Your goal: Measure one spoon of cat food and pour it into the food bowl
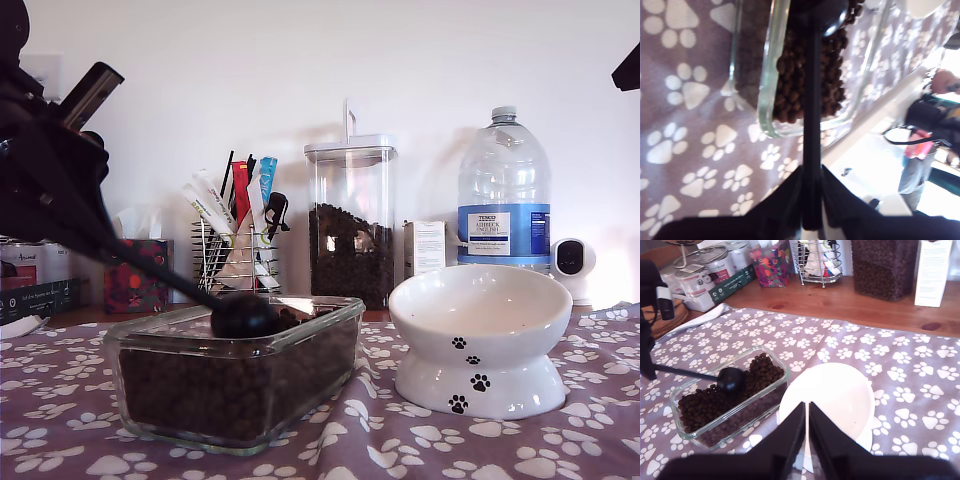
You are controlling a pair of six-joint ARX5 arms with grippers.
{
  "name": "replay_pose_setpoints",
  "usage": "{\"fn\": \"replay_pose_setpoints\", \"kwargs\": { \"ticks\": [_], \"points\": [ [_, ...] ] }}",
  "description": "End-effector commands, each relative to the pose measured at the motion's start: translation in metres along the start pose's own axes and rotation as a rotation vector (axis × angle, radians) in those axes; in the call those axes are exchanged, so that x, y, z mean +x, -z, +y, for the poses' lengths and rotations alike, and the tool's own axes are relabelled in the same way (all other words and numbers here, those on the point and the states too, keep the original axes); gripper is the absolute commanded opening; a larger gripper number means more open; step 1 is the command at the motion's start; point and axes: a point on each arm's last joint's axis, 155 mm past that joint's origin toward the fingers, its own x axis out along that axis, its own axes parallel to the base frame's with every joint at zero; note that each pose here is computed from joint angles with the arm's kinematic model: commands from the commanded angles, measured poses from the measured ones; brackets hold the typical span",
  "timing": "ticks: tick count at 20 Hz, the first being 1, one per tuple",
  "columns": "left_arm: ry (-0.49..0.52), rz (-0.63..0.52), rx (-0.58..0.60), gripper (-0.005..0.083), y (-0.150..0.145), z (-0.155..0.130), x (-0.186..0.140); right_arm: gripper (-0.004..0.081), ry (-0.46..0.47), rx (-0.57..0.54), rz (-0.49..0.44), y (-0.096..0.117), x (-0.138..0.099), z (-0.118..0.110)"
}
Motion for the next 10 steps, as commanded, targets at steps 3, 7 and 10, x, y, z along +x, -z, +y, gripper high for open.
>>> {"fn": "replay_pose_setpoints", "kwargs": {
  "ticks": [3, 7, 10],
  "points": [
    [0.019, 0.056, -0.046, -0.0021, 0.011, 0.000, 0.009, -0.0010, -0.007, -0.005, -0.014, -0.006, 0.000, 0.002],
    [0.011, 0.098, -0.078, -0.0021, 0.023, 0.000, 0.010, -0.0010, -0.007, -0.005, -0.014, -0.006, 0.000, 0.002],
    [-0.014, 0.124, -0.105, -0.0021, 0.029, 0.010, 0.014, -0.0010, -0.008, -0.005, -0.015, -0.006, 0.000, 0.002]
  ]
}}
